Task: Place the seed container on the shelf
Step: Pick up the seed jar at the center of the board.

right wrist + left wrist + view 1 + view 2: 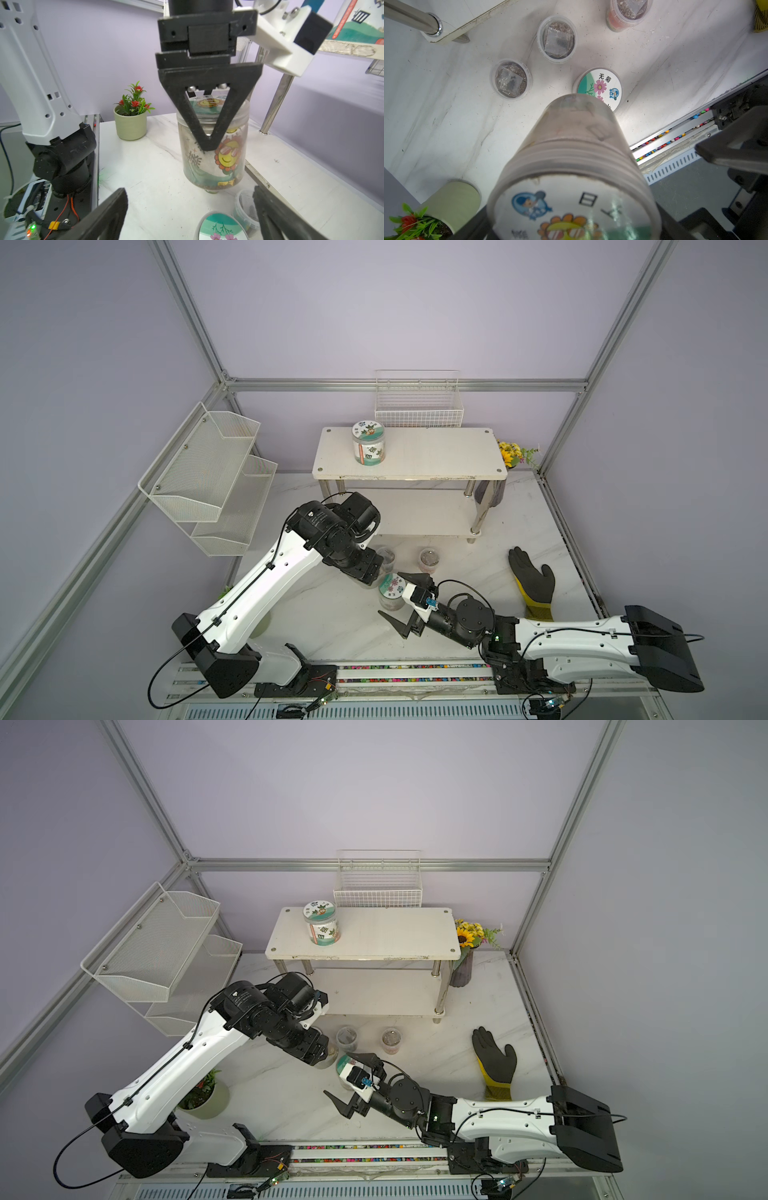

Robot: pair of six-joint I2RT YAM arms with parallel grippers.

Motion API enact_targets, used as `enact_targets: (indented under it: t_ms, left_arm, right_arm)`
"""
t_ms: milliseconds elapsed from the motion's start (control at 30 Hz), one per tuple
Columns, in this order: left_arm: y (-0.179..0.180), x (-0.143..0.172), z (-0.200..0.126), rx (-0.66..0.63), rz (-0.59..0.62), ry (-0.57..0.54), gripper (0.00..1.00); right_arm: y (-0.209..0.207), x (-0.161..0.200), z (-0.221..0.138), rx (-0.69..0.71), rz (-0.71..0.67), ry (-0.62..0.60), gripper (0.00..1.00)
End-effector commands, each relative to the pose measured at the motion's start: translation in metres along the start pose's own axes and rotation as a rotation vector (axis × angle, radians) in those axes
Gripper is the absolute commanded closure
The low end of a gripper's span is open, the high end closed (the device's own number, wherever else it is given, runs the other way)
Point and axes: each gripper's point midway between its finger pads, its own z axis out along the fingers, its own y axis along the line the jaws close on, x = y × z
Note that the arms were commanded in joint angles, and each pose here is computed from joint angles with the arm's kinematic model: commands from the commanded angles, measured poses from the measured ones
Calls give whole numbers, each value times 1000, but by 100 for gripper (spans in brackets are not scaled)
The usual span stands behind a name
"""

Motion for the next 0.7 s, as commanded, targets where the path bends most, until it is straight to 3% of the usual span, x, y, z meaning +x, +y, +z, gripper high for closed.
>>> enact_targets:
  t_ms: [0, 667]
  left_arm:
    - [-7, -11, -16, 41, -2, -66, 55]
    - [-15, -12, -11, 46, 4, -52, 54]
  right_arm:
    - [-7, -14, 2, 41, -20, -80, 3]
    - [-26, -6, 35, 48, 38, -105, 3]
